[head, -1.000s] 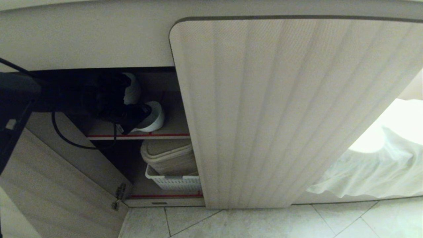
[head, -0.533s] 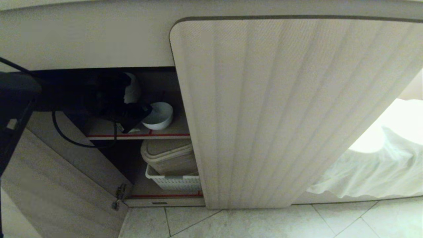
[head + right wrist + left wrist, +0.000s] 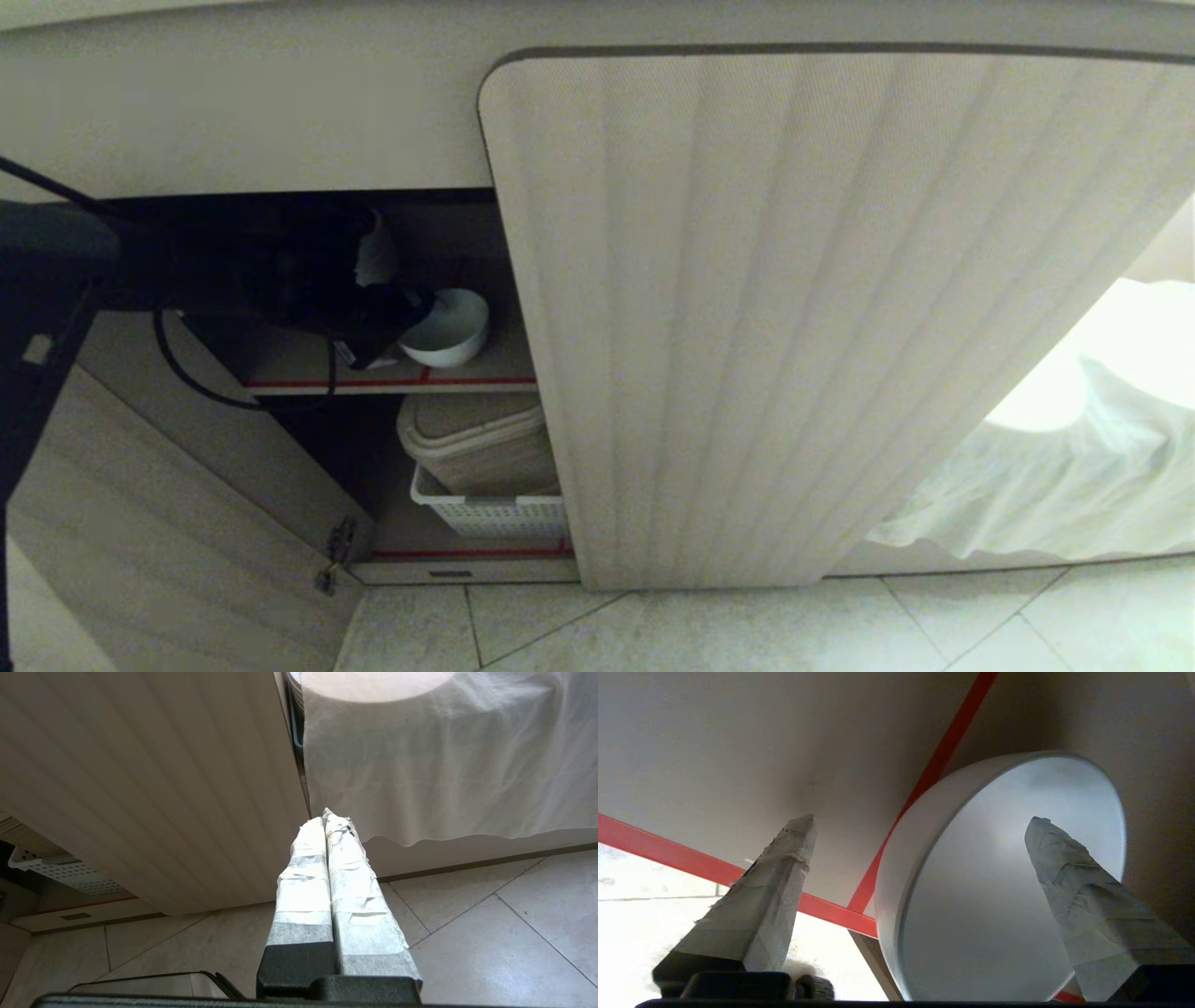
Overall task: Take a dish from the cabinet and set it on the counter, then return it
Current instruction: Put it back into the cabinet
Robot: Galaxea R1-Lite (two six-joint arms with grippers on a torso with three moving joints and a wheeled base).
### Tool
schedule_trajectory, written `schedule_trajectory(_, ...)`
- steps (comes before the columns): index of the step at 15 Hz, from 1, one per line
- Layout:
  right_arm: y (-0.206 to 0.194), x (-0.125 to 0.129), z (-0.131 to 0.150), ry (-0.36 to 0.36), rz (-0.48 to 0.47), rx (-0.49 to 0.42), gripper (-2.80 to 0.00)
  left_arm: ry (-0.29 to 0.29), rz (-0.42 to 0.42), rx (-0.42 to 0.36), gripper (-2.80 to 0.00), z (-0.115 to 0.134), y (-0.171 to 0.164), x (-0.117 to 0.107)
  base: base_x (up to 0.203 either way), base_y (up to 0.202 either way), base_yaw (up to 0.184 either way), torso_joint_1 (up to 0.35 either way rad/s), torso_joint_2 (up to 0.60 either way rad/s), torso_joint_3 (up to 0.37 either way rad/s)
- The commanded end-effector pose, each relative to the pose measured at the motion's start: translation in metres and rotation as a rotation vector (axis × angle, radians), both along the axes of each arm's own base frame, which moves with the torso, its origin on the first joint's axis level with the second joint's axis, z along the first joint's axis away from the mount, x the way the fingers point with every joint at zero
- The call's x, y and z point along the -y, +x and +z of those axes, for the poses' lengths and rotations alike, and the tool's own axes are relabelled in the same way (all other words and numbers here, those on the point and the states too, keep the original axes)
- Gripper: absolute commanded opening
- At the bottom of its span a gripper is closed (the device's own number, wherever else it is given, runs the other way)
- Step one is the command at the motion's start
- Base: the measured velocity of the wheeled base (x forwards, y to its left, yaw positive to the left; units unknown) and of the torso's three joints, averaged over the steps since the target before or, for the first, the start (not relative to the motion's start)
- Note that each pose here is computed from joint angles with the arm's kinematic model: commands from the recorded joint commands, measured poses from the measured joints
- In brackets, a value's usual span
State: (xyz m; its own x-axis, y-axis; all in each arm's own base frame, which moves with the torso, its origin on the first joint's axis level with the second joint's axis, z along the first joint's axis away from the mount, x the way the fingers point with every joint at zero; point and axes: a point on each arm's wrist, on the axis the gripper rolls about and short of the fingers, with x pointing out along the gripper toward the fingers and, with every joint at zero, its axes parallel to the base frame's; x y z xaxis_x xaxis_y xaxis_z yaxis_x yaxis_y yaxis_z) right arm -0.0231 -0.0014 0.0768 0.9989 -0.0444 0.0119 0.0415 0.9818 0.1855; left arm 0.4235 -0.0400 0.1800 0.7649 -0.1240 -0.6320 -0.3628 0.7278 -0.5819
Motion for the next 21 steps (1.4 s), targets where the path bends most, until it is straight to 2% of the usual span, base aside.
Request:
schedule_trajectory(1,0.000,0.000,0.000,0.001,0.000,-0.001,-2.80,-0.007,0.006,-0.002,0.00,0.001,-0.002,0.001,0.000,0.000,0.000,0.000,0.00,0.000)
schedule_trajectory(3,0.000,0.000,0.000,0.001,0.000,-0.001,-2.80,0.013,0.037,0.009,0.00,0.003,-0.002,0.001,0.000,0.000,0.000,0.000,0.00,0.000)
schedule_trajectory(6,0.000,0.000,0.000,0.001,0.000,-0.001,-2.80,0.016,0.040,0.013,0.00,0.006,-0.006,0.001,0.000,0.000,0.000,0.000,0.00,0.000)
schedule_trajectory(10,0.000,0.000,0.000,0.001,0.000,-0.001,-2.80,0.011,0.038,0.100,0.00,0.004,-0.011,0.002,0.000,0.000,0.000,0.000,0.00,0.000)
schedule_trajectory(13,0.000,0.000,0.000,0.001,0.000,-0.001,-2.80,0.016,0.037,0.130,0.00,0.002,-0.016,0.003,0.000,0.000,0.000,0.000,0.00,0.000)
schedule_trajectory(21,0.000,0.000,0.000,0.001,0.000,-0.001,-2.80,0.042,0.048,0.124,0.00,0.000,-0.031,0.008,0.000,0.000,0.000,0.000,0.00,0.000)
